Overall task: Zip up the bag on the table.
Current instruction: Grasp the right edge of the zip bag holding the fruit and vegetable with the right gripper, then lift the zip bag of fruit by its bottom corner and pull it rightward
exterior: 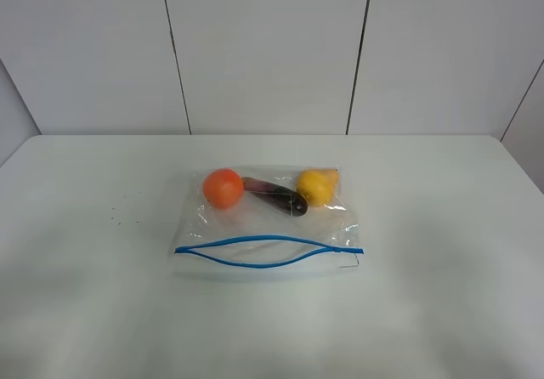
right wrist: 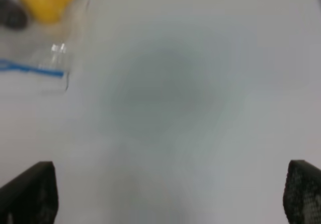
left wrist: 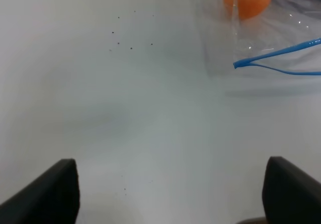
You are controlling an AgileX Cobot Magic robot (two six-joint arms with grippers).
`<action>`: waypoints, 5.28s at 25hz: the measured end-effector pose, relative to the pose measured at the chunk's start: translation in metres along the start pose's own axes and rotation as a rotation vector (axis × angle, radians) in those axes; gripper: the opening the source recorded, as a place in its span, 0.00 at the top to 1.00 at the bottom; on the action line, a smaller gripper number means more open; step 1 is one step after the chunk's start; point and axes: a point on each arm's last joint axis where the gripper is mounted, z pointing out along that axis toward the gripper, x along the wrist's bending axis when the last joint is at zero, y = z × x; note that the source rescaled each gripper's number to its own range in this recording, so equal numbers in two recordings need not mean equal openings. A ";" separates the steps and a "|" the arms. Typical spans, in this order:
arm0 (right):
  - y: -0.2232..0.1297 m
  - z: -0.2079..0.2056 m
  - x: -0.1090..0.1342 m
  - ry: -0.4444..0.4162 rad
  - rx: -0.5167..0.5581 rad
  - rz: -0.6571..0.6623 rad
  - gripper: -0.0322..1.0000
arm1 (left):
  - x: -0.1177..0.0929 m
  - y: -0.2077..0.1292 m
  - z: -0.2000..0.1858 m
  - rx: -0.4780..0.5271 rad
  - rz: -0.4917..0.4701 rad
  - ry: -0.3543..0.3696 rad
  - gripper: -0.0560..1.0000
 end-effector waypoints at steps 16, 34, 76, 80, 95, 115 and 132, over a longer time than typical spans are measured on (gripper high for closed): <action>0.100 0.168 0.007 0.147 0.603 0.106 0.00 | 0.000 0.000 0.000 0.000 0.000 0.000 0.01; 0.068 0.329 0.005 0.521 0.672 0.274 0.02 | 0.000 0.000 0.000 -0.001 0.000 0.000 0.01; 0.017 0.401 0.020 0.943 0.658 0.463 0.14 | 0.000 0.000 0.000 -0.001 0.000 0.000 0.01; 0.016 0.401 0.019 0.942 0.669 0.452 0.15 | 0.000 0.000 0.000 -0.001 0.000 0.000 0.01; 0.014 0.400 0.019 0.935 0.697 0.455 0.40 | 0.000 0.000 0.000 -0.001 0.000 0.000 0.01; 0.020 0.397 0.023 0.999 0.689 0.521 0.96 | 0.000 0.000 0.000 -0.001 0.000 0.000 0.01; 0.079 0.361 0.069 1.045 0.651 0.667 0.96 | 0.000 0.000 0.000 -0.001 0.000 0.000 0.01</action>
